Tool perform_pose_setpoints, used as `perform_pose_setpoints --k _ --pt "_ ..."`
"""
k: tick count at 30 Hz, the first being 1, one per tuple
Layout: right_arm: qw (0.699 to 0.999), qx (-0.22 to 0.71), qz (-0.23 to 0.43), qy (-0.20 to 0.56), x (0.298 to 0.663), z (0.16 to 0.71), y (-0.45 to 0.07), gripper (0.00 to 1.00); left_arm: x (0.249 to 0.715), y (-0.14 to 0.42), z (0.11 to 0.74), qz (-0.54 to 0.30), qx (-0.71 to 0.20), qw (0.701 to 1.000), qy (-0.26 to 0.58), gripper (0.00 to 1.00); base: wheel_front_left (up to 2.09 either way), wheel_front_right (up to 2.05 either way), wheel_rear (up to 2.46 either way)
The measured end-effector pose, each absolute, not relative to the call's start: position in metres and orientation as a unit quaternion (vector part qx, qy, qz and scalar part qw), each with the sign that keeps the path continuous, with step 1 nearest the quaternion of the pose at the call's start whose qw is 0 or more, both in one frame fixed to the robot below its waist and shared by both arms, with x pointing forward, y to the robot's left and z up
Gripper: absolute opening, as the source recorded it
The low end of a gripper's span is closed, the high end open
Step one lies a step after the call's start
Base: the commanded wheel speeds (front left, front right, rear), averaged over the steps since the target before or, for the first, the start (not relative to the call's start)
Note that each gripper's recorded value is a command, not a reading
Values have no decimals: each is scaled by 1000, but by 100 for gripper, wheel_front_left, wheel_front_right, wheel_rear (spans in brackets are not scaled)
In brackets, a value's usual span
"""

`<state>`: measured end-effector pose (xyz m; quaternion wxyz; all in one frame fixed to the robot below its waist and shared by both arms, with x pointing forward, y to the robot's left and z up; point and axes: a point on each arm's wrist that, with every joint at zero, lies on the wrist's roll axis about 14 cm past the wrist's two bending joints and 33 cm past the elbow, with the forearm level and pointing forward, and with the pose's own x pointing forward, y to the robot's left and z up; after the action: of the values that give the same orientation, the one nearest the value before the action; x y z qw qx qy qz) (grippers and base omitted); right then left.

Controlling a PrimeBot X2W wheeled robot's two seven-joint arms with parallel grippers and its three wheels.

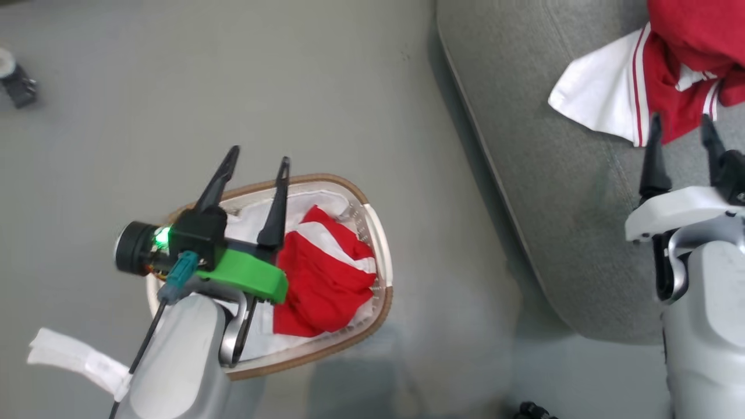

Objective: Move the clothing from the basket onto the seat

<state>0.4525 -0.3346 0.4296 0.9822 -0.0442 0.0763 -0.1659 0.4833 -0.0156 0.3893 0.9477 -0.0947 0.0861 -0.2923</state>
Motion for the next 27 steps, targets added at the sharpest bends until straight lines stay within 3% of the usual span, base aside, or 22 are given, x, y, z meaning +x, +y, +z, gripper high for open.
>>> perform_pose_setpoints --k 15,27 --pt "999 27 -7 43 473 443 -209 100 462 111 407 -104 -56 989 84 100 0 0 0" --pt "996 54 53 41 453 450 -162 100 426 160 426 -37 -42 996 69 100 0 0 0"
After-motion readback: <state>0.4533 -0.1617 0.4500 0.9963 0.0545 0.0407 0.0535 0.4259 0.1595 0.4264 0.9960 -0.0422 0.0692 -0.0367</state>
